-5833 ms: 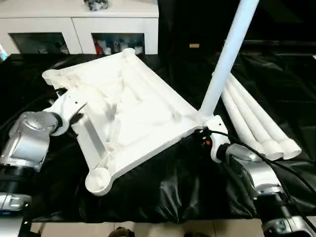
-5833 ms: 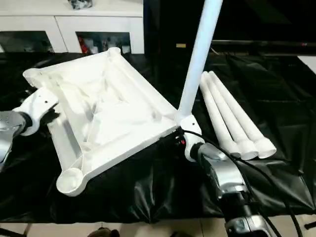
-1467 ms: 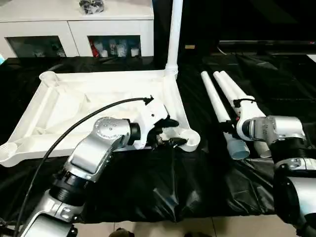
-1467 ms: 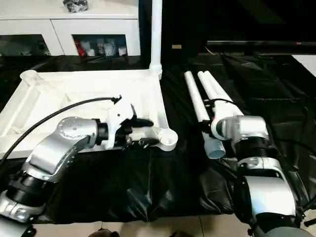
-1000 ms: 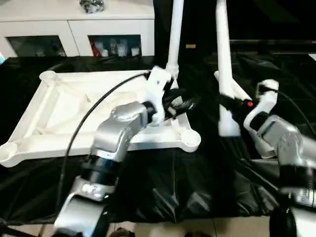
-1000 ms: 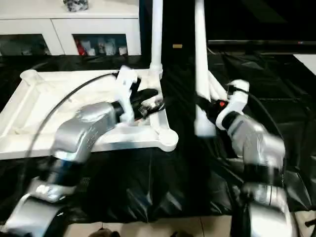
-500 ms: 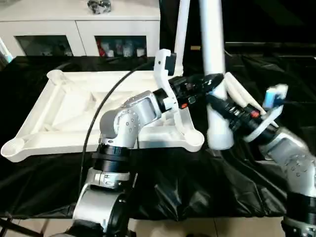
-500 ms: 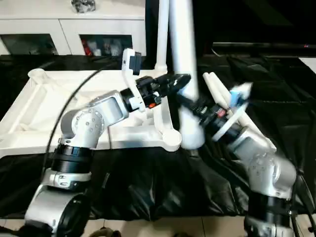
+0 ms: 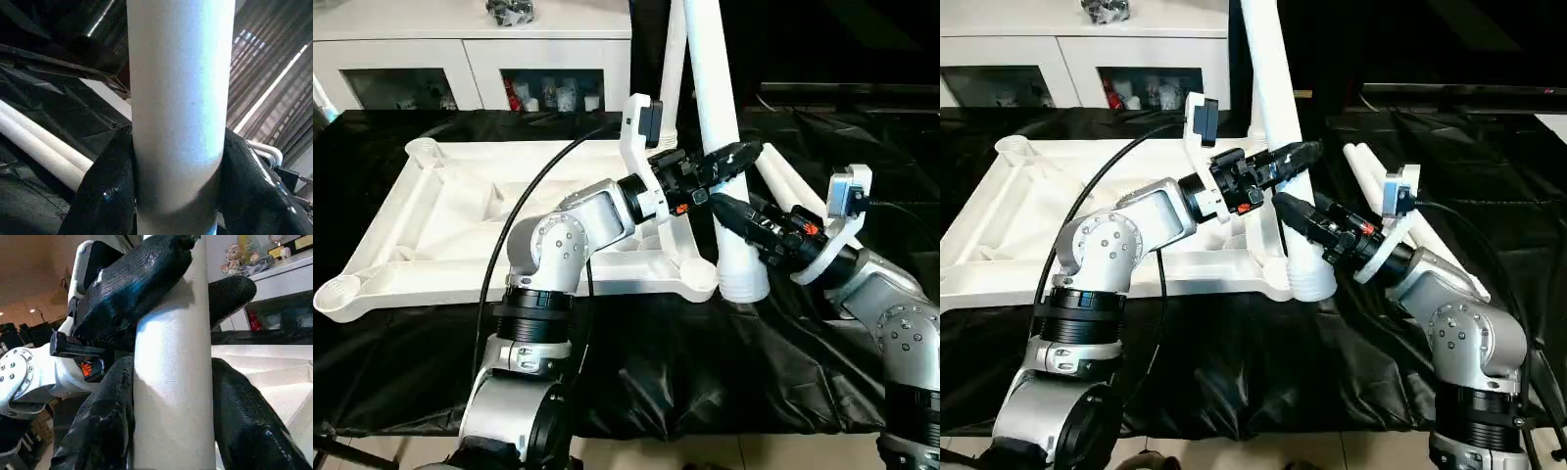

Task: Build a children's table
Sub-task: Pick table leg

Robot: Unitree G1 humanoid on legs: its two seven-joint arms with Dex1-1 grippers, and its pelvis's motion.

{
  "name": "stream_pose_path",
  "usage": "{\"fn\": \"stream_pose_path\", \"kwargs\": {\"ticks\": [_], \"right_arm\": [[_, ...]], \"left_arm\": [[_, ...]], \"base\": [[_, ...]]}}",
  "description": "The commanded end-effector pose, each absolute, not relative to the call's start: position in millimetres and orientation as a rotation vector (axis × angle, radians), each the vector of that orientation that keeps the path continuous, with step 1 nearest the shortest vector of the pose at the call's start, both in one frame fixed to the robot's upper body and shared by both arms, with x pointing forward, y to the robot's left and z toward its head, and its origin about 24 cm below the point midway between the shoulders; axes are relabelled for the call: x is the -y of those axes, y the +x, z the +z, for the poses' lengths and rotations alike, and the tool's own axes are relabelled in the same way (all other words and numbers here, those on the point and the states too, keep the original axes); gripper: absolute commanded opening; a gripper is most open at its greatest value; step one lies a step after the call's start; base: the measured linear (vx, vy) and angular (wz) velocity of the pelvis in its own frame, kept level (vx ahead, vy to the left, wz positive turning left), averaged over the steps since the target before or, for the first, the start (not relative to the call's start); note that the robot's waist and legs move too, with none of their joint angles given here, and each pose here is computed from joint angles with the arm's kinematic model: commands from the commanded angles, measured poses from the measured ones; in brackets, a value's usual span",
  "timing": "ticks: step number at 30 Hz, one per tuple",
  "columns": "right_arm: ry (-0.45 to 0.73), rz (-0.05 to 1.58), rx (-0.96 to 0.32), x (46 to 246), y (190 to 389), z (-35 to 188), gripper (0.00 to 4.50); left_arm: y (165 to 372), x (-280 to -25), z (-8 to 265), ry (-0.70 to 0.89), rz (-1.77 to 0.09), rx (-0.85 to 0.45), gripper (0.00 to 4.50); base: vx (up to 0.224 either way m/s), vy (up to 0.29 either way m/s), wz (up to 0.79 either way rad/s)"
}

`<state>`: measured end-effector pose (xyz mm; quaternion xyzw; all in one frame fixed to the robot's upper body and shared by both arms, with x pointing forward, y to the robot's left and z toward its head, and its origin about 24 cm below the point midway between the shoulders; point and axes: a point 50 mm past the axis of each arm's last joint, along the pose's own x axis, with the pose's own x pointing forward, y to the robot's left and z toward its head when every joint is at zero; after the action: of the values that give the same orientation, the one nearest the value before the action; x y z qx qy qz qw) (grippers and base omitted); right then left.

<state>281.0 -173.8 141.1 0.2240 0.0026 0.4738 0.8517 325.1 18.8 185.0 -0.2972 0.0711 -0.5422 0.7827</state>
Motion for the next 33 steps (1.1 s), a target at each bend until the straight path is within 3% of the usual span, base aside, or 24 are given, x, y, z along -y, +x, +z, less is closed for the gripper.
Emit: {"fn": "stream_pose_path", "kwargs": {"ticks": [1,9,10,17,19,24,25,33], "right_arm": [[0.454,1.023,-0.006,170.4,281.1,145.4,1.82],[0.424,1.021,-0.018,170.2,280.5,144.6,1.82],[0.373,1.002,-0.054,167.7,281.8,141.2,2.38],[0.188,0.970,-0.137,152.6,284.9,133.2,2.96],[0.091,0.915,-0.187,140.9,292.6,127.6,2.96],[0.069,0.814,-0.233,129.6,308.5,122.5,2.96],[0.069,0.808,-0.236,128.9,309.5,122.2,2.62],[0.068,0.772,-0.247,117.8,316.3,119.2,2.14]], "left_arm": [[322.9,-14.9,194.5,-0.643,-1.191,-0.114,1.95],[325.6,-18.4,195.4,-0.656,-1.159,-0.107,1.90],[327.9,-19.5,195.8,-0.621,-1.123,-0.094,1.90],[333.3,-18.9,195.8,-0.412,-0.996,-0.053,1.89],[333.9,-16.5,196.7,-0.329,-0.956,-0.032,1.89],[334.0,-14.3,195.3,-0.190,-0.911,-0.006,1.89],[334.0,-14.2,195.0,-0.188,-0.907,-0.007,1.89],[336.4,-16.6,192.3,-0.135,-0.855,0.008,1.89]], "base": [[0.000,0.000,0.00],[0.000,0.000,0.00],[0.000,0.000,0.00],[0.000,0.000,0.00],[0.000,0.000,0.00],[0.000,0.000,0.00],[0.000,0.000,0.00],[0.000,0.000,0.00]]}}
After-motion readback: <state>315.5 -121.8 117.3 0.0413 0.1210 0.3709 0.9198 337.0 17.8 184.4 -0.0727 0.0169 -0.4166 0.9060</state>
